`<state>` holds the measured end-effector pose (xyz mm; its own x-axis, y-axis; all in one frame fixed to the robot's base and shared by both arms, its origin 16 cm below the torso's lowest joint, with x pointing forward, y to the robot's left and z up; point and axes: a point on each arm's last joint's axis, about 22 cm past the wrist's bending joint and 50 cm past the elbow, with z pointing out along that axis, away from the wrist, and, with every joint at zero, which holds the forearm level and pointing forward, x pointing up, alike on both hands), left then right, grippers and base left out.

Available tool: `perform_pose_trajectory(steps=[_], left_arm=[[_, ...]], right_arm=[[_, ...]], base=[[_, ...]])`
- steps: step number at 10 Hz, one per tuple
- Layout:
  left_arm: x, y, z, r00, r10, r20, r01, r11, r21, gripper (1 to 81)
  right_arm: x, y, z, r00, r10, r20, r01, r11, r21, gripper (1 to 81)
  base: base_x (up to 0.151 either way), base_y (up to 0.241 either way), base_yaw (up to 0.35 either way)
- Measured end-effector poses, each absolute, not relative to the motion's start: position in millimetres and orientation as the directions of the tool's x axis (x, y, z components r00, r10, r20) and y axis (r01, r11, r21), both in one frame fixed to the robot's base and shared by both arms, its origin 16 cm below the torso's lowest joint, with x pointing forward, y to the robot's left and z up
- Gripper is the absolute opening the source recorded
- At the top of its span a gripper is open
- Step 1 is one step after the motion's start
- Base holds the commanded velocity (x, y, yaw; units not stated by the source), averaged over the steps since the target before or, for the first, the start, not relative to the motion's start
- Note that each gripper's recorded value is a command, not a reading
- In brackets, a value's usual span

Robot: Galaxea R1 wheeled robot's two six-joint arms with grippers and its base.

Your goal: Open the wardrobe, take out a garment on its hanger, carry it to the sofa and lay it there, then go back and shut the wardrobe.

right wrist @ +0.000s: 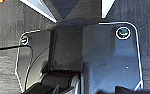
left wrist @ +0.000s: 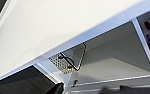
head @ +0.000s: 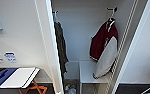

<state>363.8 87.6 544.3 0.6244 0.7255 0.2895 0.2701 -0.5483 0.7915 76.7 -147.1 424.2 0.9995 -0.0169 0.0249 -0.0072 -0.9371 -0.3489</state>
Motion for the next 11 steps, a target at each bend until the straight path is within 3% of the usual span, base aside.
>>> perform_pose_trajectory(steps=[4,11], left_arm=[[406,113,558,0.515,0.797,0.315,0.312,-0.517,0.797,81.1],[381,189,529,0.352,0.895,0.273,0.492,-0.425,0.760,81.1]], right_arm=[[77,-140,426,1.000,-0.009,0.013,-0.004,-0.932,-0.362,81.1],[76,-125,430,1.000,0.007,-0.001,0.006,-0.922,-0.388,81.1]], base=[[0.000,0.000,0.000],[0.000,0.000,0.000]])
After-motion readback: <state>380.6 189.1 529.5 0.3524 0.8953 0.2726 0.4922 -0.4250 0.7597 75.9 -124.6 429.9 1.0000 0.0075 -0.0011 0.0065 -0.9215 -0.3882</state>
